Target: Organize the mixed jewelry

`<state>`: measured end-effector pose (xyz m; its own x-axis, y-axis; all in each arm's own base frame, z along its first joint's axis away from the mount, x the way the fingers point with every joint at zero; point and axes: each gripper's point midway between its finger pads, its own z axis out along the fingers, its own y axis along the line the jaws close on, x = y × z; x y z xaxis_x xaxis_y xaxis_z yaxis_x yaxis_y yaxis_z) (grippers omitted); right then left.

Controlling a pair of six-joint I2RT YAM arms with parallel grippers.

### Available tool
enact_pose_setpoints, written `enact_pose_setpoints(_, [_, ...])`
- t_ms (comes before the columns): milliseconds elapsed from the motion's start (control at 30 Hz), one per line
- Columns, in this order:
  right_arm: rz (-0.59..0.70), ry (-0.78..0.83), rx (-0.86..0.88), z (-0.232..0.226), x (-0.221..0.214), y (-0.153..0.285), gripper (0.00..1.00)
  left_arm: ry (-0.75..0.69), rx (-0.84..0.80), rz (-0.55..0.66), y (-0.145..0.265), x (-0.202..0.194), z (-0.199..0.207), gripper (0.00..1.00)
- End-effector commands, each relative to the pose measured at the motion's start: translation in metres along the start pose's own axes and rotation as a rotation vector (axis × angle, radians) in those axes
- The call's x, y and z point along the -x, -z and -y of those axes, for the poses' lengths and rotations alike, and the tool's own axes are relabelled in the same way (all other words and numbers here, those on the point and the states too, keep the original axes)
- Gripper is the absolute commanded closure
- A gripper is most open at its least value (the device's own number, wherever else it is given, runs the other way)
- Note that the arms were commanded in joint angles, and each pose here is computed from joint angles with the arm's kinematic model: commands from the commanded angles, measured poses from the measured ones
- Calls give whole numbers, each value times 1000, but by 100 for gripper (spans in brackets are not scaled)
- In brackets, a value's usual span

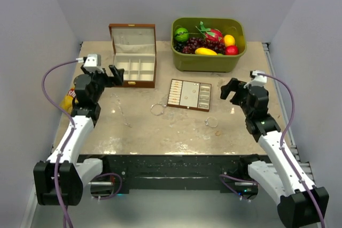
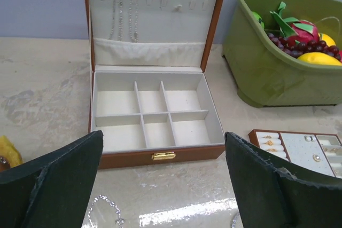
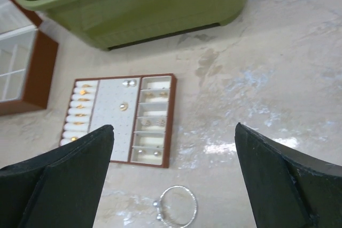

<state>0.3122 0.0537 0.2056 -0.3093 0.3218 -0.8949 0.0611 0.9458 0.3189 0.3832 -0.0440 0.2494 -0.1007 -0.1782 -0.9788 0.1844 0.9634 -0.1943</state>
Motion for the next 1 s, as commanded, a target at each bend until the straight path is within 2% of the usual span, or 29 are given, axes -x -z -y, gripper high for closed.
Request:
enact_pose_setpoints(0, [-66, -88, 132, -31, -2, 5, 1, 85, 3, -21, 11, 10, 6, 0])
enact_pose_setpoints(67, [-98, -106, 160, -41, -1, -2, 1, 48, -94, -26, 13, 18, 24, 0])
enact_pose_setpoints(100, [-105, -114, 165, -47, -1, -5, 1, 44, -83, -1, 11, 37, 24, 0])
enact_pose_setpoints(167, [-122, -98, 148, -58, 4, -17, 1, 215, 124, -163, 16, 8, -2, 0])
enact_pose_setpoints(200, [-153, -68, 150, -73, -4, -17, 1, 226, 251, -156, 19, 22, -21, 0])
enact_pose_setpoints(233, [-106, -53, 125, -83, 15, -20, 1, 161, 296, -213, 21, 11, -32, 0])
enact_pose_setpoints(300, [-160, 3, 115, -108, -2, -35, 1, 111, 346, -199, 20, 20, -42, 0])
enact_pose_setpoints(333, [-123, 10, 113, -122, 16, -39, 1, 106, 372, -218, 21, 15, -47, 0])
enact_pose_setpoints(400, [-190, 79, 103, -143, -9, -58, 1, 110, 393, -236, 20, 9, -51, 0])
enact_pose_setpoints(433, [-172, 82, 115, -159, 2, -64, 1, 106, 391, -252, 17, 3, -52, 0])
enact_pose_setpoints(500, [-201, 118, 132, -180, -15, -78, 1, 97, 414, -275, 19, -1, -57, 0])
enact_pose_setpoints(567, [-177, 104, 178, -205, -7, -85, 1, 88, 437, -271, 22, 1, -60, 0])
enact_pose_setpoints(600, [-208, 118, 190, -216, -24, -93, 1, 76, 463, -252, 27, 5, -64, 0])
enact_pose_setpoints(800, [-216, 102, 273, -281, -35, -115, 1, 78, 493, -205, 40, 7, -68, 0])
enact_pose_setpoints(833, [-240, 110, 259, -283, -51, -126, 1, 79, 492, -201, 40, 7, -67, 0])
enact_pose_setpoints(967, [-260, 71, 254, -305, -66, -141, 1, 85, 511, -209, 40, 5, -70, 0])
